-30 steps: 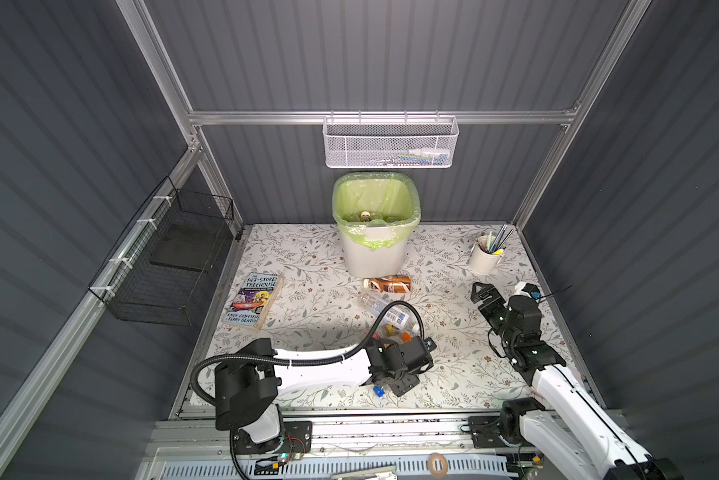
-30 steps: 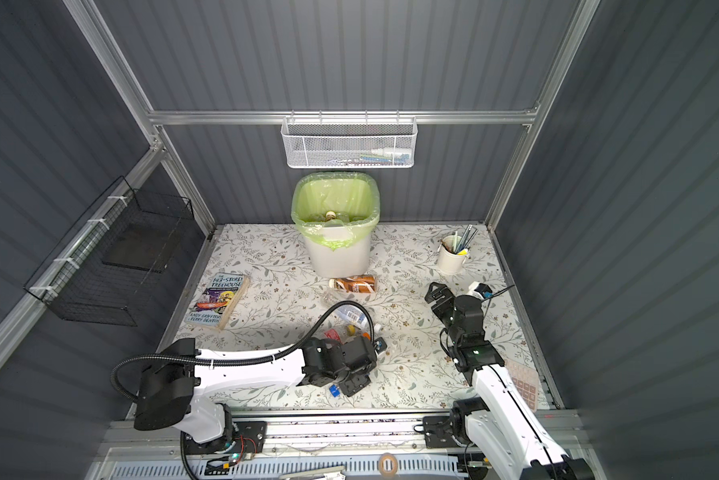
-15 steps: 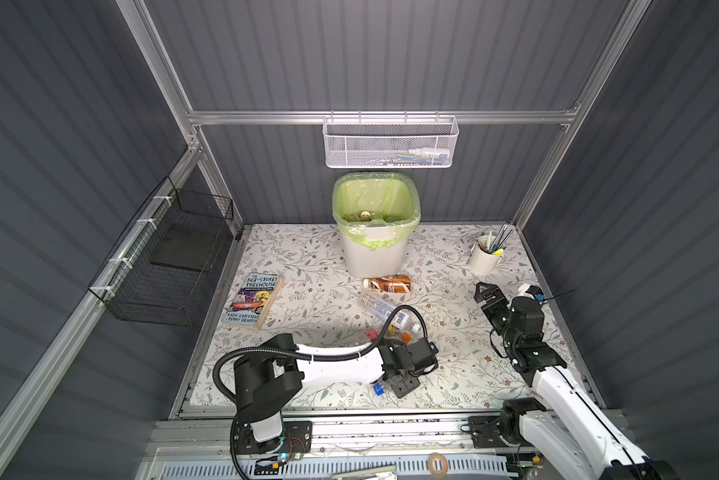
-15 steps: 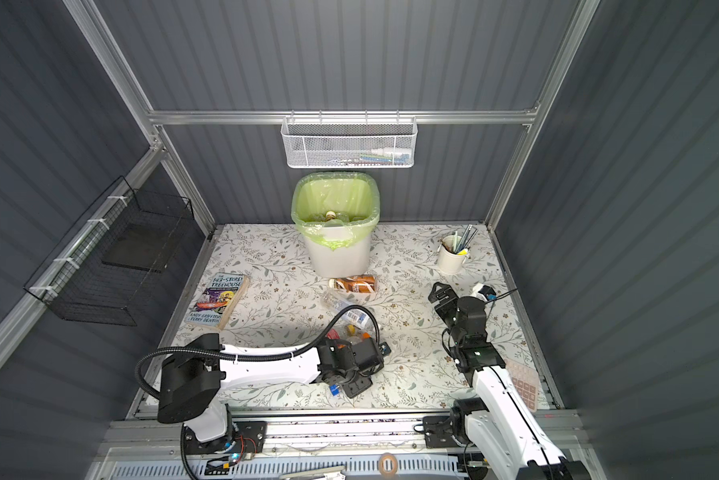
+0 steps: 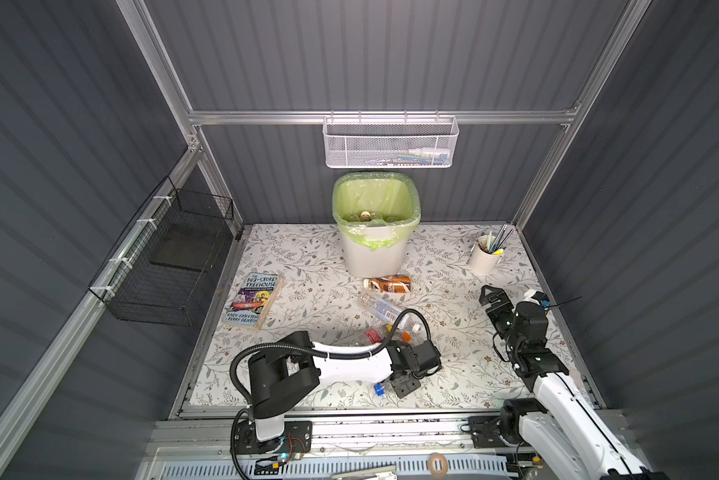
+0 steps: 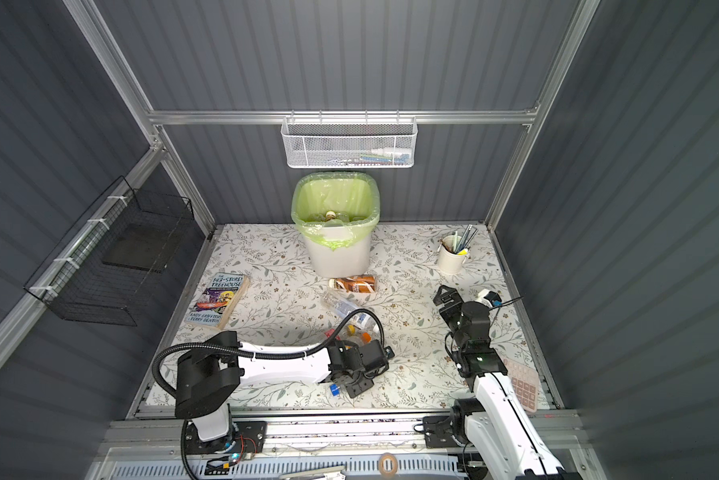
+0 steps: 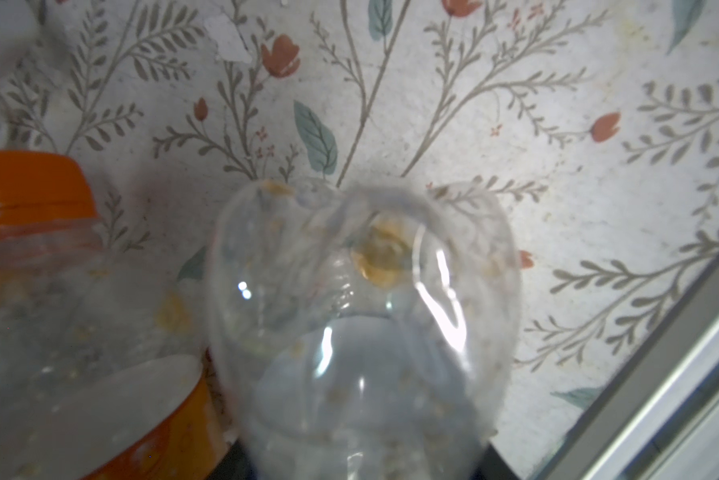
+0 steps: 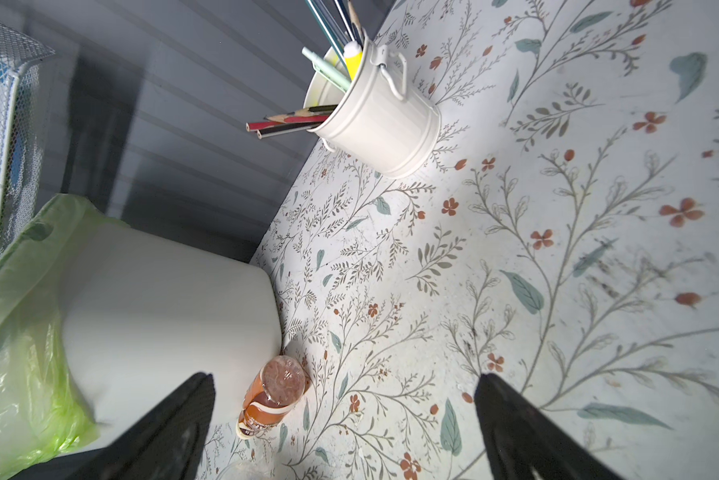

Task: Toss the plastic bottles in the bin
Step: 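Close the left gripper on the clear blue-label bottle, then lift the blue-label bottle with the left gripper and release it over the bin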

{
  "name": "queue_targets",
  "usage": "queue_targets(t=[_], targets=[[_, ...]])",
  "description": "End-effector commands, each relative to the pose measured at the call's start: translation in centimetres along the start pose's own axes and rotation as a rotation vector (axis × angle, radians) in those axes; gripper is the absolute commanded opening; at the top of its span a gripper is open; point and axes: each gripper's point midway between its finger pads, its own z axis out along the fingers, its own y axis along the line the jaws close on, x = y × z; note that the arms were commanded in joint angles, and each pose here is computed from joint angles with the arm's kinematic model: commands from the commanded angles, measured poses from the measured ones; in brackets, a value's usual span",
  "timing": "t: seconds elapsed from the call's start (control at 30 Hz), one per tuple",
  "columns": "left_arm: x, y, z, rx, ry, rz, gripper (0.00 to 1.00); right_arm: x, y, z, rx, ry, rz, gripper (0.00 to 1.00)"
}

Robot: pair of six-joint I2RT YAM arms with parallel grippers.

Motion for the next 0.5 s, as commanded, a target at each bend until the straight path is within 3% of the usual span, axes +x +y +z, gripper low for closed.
queue_targets(t=[0.0, 0.27, 0.47], targets=[[-2.1, -0.1, -2.5, 0.011, -0.108, -0.005, 0.46, -0.1, -0.1, -0.1, -0.009, -0.006, 0.015, 0.99], [-6.1, 1.3, -9.5, -0.008, -0.422, -0.076, 0.47, -0.2, 0.1, 0.0, -0.022, -0.007, 0.026, 0.99], [-6.8, 7.6, -18.8, -0.296, -0.737, -0.158, 0.51, 0.0, 0.4, 0.0, -0.041, 0.005, 0.031, 0.99]])
